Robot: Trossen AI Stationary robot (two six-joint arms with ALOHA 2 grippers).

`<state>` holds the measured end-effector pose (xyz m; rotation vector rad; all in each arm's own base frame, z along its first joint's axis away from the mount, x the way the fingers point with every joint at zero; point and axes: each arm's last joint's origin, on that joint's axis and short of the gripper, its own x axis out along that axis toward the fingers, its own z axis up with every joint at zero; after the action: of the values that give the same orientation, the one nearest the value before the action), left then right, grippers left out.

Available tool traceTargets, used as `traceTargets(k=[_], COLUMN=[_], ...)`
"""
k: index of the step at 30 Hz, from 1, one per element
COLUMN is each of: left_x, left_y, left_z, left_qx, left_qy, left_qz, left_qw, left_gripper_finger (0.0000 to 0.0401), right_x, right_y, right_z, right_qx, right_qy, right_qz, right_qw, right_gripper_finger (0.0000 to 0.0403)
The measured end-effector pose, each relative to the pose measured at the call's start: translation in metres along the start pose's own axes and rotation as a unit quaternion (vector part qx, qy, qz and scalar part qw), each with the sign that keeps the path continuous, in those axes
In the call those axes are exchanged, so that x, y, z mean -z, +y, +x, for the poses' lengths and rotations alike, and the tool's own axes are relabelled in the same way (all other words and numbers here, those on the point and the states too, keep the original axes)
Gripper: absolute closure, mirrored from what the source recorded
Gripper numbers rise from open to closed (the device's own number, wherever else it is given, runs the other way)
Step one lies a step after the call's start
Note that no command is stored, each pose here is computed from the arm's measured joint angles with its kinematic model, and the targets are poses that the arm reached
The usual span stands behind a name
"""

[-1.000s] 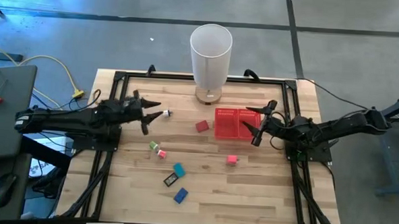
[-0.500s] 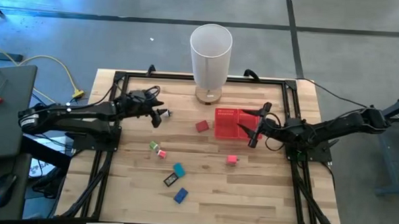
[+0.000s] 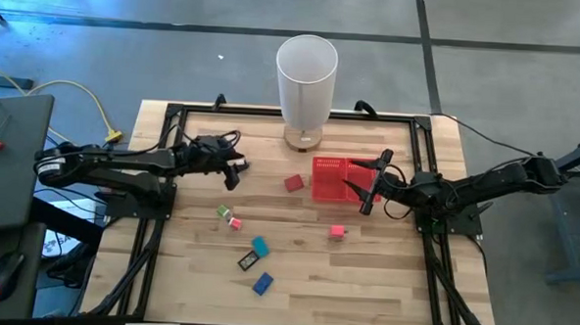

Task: Pick & Place Office items
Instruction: Put the white charger adapter into the right red bin

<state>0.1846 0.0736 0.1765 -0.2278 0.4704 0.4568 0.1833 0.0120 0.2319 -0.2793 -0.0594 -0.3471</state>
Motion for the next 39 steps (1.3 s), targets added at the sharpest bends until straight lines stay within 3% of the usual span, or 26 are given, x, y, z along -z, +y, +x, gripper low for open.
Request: traceTargets(k=[12,22,25,32,39], left_x=[-0.001,0.0,0.0,0.003,0.007], left_y=[-0.02,-0.025,-0.025,-0.024,-0.014], left_z=[-0.002,-0.003,-0.003,-0.003,-0.002], left_qx=[0.071,0.083,0.082,0.072,-0.066], left_qy=[-0.021,-0.019,-0.014,-0.003,0.013], left_qz=[0.099,0.099,0.095,0.093,0.091], left_qw=[0.992,0.991,0.992,0.993,0.994], left_gripper_finger=[0.0219,0.0215,0.0193,0.0088,0.0039], right_x=[0.0,0.0,0.0,0.0,0.0], right_y=[0.0,0.0,0.0,0.0,0.0], right_z=[0.0,0.0,0.0,0.0,0.0], right_qx=[-0.001,-0.001,-0.001,-0.001,-0.001], right_qy=[0.002,0.002,0.002,0.002,0.003], right_qz=[0.004,0.004,0.004,0.005,0.032], right_qw=[1.0,1.0,1.0,1.0,0.999], right_gripper_finger=[0.0162,0.0162,0.0162,0.0162,0.0162])
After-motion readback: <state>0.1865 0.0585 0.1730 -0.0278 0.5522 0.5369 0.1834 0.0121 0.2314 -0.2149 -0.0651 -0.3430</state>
